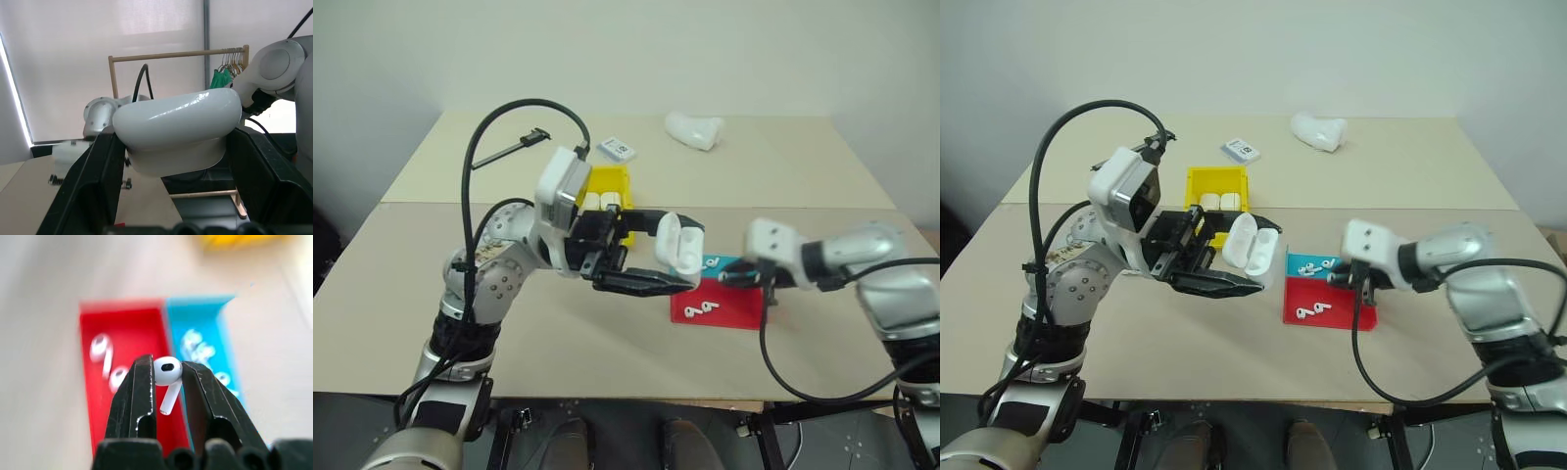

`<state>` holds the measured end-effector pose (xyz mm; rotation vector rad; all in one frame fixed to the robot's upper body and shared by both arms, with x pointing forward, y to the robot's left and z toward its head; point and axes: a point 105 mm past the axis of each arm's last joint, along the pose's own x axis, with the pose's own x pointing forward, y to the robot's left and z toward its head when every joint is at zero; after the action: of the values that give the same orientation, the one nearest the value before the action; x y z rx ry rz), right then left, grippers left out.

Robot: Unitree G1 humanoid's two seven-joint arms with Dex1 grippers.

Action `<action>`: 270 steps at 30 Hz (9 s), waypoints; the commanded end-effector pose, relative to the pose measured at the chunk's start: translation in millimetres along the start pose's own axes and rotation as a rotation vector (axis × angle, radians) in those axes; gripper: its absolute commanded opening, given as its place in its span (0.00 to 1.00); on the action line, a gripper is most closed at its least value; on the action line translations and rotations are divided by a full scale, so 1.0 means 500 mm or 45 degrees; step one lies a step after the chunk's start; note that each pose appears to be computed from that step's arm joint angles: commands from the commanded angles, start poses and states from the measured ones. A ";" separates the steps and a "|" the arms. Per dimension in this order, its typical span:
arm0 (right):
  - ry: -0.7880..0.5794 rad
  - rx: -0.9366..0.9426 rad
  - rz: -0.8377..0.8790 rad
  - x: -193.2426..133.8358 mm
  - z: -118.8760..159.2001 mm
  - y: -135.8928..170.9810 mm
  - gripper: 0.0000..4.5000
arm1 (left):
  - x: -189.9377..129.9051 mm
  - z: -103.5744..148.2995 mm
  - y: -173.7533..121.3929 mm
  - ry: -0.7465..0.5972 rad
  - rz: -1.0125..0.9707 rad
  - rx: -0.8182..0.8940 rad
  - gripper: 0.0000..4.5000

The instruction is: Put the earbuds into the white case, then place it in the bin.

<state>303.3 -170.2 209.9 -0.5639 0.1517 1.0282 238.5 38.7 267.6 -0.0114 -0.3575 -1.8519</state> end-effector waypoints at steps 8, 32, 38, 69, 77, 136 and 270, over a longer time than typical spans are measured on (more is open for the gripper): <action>-0.965 0.280 -0.098 -0.106 0.221 0.069 0.14 | 0.012 0.005 0.009 0.122 -0.051 -0.005 0.64; -0.822 0.329 0.083 -0.030 0.205 0.145 0.14 | 0.019 0.007 0.021 0.160 -0.003 0.124 0.64; -0.825 0.295 0.066 -0.033 0.197 0.143 0.14 | 0.020 0.012 0.018 0.155 0.004 0.134 0.64; 0.074 -0.339 -0.009 0.015 0.032 -0.104 0.81 | 0.004 0.019 0.017 0.172 0.081 0.171 0.64; 0.591 -0.890 0.300 0.112 -0.046 -0.163 0.81 | -0.017 0.025 0.022 0.197 0.155 0.191 0.64; 0.665 -1.421 0.667 0.215 -0.117 -0.087 0.55 | -0.044 0.039 -0.012 0.256 0.333 0.205 0.64; -0.007 -0.022 0.304 -0.042 0.200 0.103 0.02 | 0.019 -0.035 0.071 0.268 0.255 0.175 0.64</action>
<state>235.0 -111.0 279.6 -0.5637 0.2272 1.2916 279.3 8.7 233.2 0.2340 -0.1902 -1.6320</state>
